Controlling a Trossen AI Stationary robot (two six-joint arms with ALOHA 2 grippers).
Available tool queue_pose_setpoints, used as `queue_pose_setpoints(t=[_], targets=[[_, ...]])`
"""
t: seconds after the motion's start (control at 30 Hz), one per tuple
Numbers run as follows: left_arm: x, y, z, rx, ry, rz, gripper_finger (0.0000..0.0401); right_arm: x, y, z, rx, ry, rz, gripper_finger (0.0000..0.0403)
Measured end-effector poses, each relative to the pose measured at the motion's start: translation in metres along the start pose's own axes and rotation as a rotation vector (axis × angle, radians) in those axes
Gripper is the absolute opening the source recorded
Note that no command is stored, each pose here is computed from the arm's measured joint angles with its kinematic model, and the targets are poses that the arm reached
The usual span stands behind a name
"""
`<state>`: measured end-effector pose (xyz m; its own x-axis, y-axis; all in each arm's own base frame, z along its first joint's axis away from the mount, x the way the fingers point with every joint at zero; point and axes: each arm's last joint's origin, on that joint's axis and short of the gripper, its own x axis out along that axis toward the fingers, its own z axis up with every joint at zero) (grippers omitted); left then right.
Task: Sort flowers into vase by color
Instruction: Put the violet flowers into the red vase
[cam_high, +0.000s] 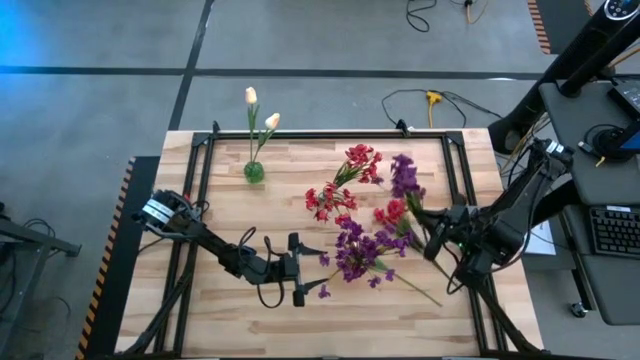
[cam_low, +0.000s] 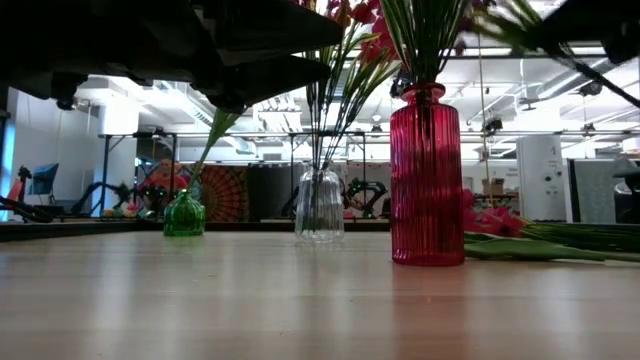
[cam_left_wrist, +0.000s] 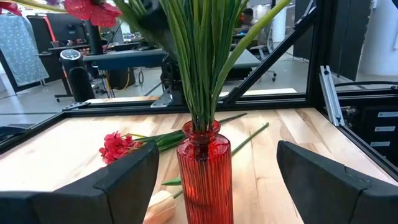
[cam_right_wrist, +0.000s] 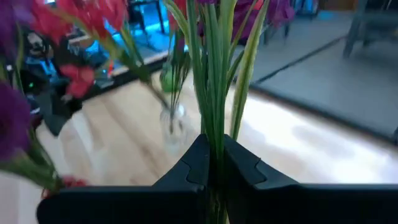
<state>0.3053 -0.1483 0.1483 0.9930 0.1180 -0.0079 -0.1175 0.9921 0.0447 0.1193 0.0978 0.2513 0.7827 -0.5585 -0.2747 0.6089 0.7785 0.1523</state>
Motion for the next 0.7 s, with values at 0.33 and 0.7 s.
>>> queue_pose_setpoints(t=[0.33,0.7], targets=[[0.002,0.003,-0.001,-0.019,0.011,0.008,0.0307,-0.022,0.024,0.083,-0.228,-0.169,-0.011,0.0018],[0.028,-0.007,-0.024,-0.023,0.020,0.025,0.0307,-0.041,0.052,0.123,-0.362,-0.225,-0.005,0.0018]])
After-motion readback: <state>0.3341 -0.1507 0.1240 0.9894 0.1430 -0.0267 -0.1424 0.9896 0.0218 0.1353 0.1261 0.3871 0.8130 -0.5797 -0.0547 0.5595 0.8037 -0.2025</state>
